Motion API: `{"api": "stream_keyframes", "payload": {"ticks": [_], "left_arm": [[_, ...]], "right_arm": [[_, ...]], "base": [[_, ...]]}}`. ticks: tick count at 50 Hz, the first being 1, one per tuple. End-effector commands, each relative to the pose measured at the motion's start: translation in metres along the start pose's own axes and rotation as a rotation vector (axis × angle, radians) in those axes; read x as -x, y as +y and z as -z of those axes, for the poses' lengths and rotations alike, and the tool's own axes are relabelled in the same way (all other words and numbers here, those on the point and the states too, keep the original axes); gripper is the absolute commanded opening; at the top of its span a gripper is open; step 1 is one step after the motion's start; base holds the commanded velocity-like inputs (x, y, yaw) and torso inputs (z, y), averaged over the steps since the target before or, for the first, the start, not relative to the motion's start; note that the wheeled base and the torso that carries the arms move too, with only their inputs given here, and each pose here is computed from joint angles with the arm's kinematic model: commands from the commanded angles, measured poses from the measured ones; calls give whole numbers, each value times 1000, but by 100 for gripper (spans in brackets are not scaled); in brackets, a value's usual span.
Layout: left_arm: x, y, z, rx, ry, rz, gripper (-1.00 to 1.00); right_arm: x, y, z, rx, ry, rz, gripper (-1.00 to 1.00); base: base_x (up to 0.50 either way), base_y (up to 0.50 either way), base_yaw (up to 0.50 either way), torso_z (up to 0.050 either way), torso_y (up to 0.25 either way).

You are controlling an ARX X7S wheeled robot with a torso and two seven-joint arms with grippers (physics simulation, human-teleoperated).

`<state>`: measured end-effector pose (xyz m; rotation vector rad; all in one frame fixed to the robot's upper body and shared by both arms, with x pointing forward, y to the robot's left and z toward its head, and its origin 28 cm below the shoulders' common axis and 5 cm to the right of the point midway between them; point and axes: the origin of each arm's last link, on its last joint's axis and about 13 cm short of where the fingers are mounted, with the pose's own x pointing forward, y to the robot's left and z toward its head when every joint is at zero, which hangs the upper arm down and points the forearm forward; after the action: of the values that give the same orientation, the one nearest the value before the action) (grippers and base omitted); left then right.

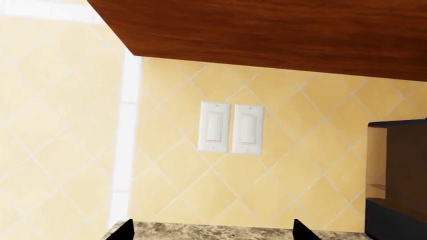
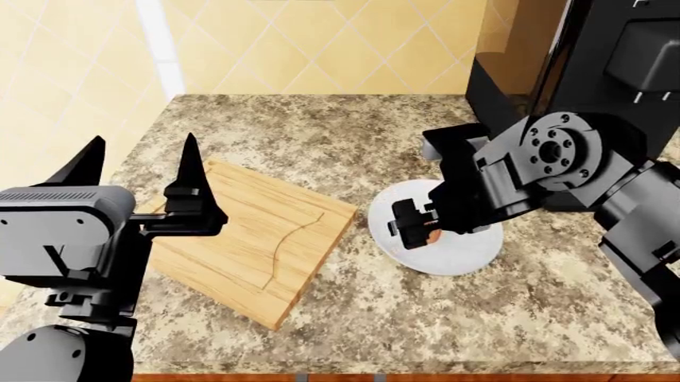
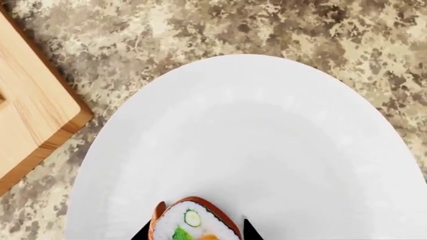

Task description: Pick the sushi from the plate and place it on the cutting board. Then pick the condiment bottle from the cabinet and place it next to the cutting board.

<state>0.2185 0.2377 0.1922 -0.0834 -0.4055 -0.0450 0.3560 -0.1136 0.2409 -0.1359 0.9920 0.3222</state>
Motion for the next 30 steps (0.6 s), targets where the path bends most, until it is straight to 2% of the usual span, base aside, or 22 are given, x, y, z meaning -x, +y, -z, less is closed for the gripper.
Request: {"api": "stream_keyframes", "payload": {"ticks": [1, 14, 30], "left_arm": [[0, 0, 0, 0, 0, -1, 100], [0, 0, 0, 0, -1, -2, 100], [0, 0, 0, -1, -2, -2, 100]], "right_arm": [[-9, 1, 8, -8, 41, -6, -100], [3, 0, 2, -15, -4, 33, -100], [29, 0, -15, -22, -118, 112, -100]], "base": [[0, 0, 0, 0, 0], [1, 0, 0, 0, 0], [0, 0, 0, 0, 0]]}}
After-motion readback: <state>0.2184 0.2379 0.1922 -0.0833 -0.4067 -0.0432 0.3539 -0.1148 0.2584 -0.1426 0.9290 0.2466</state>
